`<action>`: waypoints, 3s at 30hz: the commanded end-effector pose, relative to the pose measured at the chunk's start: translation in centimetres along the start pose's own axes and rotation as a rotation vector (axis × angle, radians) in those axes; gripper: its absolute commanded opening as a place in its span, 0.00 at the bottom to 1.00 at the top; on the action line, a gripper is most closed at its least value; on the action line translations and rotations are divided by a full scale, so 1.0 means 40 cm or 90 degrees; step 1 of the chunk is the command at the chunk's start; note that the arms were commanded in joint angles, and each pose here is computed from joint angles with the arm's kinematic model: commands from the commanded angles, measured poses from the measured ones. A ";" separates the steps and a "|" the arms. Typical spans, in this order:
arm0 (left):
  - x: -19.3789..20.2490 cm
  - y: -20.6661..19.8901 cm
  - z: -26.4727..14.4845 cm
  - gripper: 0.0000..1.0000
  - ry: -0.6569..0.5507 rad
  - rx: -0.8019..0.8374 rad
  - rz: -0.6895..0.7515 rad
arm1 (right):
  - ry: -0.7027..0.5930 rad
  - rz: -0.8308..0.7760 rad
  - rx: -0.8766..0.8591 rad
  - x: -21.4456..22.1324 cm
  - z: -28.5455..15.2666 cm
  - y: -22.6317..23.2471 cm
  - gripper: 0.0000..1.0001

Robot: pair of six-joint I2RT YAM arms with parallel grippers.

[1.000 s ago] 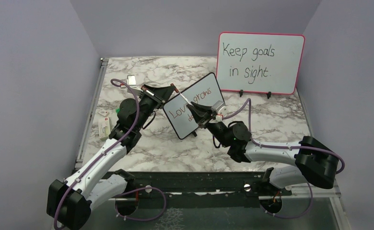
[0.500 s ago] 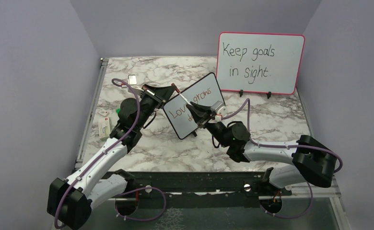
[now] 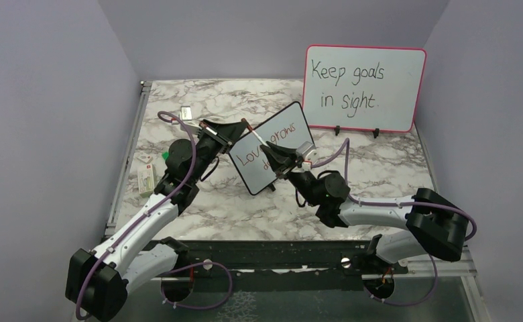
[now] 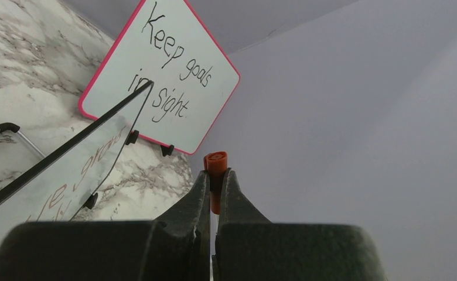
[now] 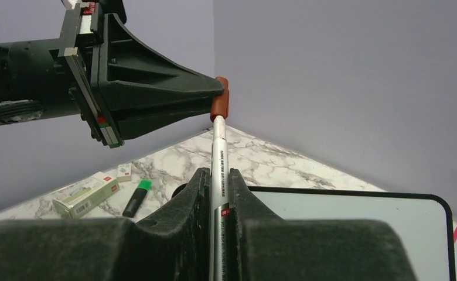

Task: Write a sentence on the whiteboard
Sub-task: Close the whiteboard marker at the center of the board.

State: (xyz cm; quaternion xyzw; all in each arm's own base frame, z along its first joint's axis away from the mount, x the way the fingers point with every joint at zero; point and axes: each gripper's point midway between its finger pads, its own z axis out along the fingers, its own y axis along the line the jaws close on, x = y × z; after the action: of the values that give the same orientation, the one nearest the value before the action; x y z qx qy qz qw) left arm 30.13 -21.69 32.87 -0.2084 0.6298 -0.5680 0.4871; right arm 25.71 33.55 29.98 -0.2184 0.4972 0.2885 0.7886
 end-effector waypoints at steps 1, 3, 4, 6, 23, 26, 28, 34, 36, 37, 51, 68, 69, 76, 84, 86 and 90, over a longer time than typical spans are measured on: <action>0.016 -0.035 -0.012 0.00 0.021 0.037 -0.011 | -0.049 0.020 0.018 -0.050 0.019 -0.004 0.00; 0.021 -0.039 -0.013 0.00 0.027 0.040 -0.015 | -0.055 0.024 0.016 -0.053 0.024 -0.001 0.00; 0.022 -0.043 -0.013 0.00 0.028 0.043 -0.016 | -0.058 0.024 0.018 -0.054 0.026 -0.001 0.00; 0.029 -0.045 -0.016 0.00 0.031 0.045 -0.021 | -0.067 0.026 0.028 -0.056 0.030 -0.007 0.00; 0.117 -0.041 -0.040 0.00 0.089 0.063 -0.043 | -0.137 0.006 0.094 -0.062 0.051 -0.042 0.00; 0.137 -0.033 -0.050 0.00 0.100 0.063 -0.053 | -0.144 0.009 0.103 -0.061 0.050 -0.048 0.00; 0.151 -0.024 -0.058 0.00 0.106 0.063 -0.064 | -0.145 0.013 0.104 -0.058 0.048 -0.049 0.01; 0.182 0.003 -0.077 0.00 0.114 0.062 -0.102 | -0.145 0.058 0.097 -0.049 0.048 -0.039 0.00; 0.185 0.003 -0.083 0.00 0.110 0.070 -0.113 | -0.148 0.078 0.099 -0.047 0.047 -0.040 0.00; 0.187 0.001 -0.085 0.00 0.109 0.074 -0.114 | -0.150 0.088 0.101 -0.047 0.047 -0.041 0.00; 0.209 -0.012 -0.089 0.00 0.114 0.117 -0.126 | -0.150 0.198 0.073 -0.038 0.043 -0.035 0.00; 0.119 0.051 -0.111 0.47 -0.022 0.060 -0.032 | 0.047 0.131 0.100 0.059 -0.050 -0.076 0.00; 0.113 0.056 -0.114 0.52 -0.028 0.053 -0.019 | 0.064 0.122 0.109 0.067 -0.060 -0.084 0.00; 0.062 0.076 -0.140 0.78 -0.063 -0.008 0.135 | 0.196 0.060 0.221 0.125 -0.153 -0.175 0.00; -0.035 0.105 -0.211 0.99 -0.086 -0.128 0.390 | 0.333 0.043 0.381 0.204 -0.332 -0.275 0.00; -0.053 0.104 -0.237 0.99 -0.086 -0.149 0.415 | 0.354 0.047 0.418 0.225 -0.376 -0.292 0.00; -0.087 0.071 -0.278 0.99 -0.084 -0.155 0.469 | 0.396 0.057 0.485 0.274 -0.453 -0.313 0.00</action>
State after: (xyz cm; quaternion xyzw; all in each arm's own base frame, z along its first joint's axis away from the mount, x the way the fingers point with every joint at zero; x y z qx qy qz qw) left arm 23.76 -15.27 30.84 -0.1058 0.6579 -0.3614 0.6522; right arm 26.75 19.35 17.56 -0.0245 0.7498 0.1137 0.6514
